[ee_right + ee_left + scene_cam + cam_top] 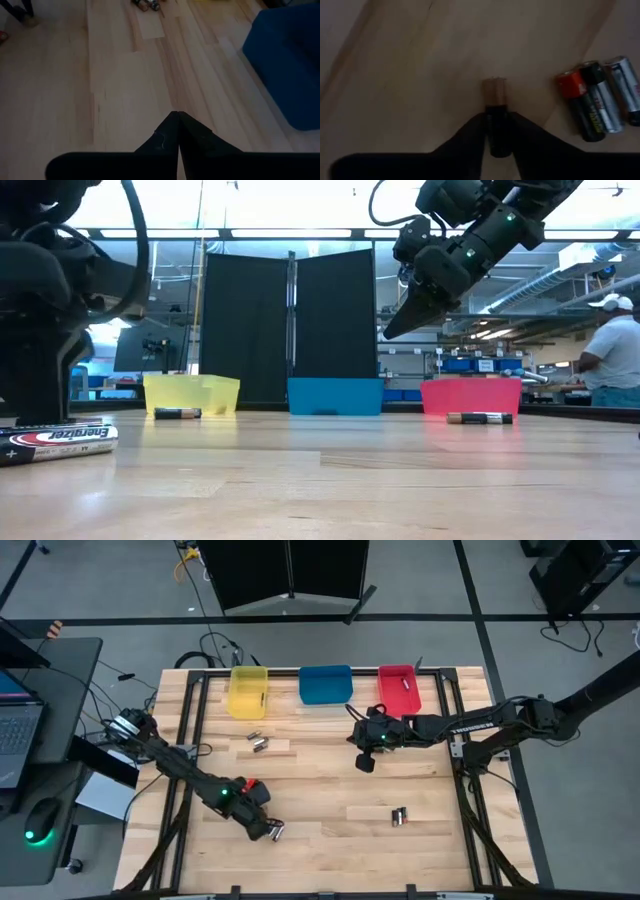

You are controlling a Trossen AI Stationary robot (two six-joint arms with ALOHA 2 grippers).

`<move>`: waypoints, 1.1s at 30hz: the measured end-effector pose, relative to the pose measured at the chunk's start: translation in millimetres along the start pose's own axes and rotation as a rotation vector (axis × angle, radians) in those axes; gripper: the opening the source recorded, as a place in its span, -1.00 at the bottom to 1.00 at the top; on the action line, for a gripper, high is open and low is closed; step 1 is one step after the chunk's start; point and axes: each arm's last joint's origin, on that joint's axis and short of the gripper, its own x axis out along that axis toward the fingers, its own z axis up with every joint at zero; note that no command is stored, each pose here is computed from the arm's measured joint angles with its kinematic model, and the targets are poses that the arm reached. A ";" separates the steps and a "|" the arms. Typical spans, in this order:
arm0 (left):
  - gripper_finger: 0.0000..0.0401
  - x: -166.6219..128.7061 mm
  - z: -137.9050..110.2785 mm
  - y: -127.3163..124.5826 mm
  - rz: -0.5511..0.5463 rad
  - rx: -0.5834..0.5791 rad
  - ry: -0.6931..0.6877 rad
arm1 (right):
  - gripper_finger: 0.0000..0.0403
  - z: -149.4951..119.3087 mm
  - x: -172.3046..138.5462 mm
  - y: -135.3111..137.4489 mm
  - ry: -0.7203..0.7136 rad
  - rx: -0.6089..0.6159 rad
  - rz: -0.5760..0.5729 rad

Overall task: Sort batteries
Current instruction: Put the black battery into the yellow bin

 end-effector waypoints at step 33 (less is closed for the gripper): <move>-0.78 -99.1 171.7 195.6 0.388 -0.128 -0.039 | -0.92 -0.2 0.0 0.0 0.002 0.010 0.000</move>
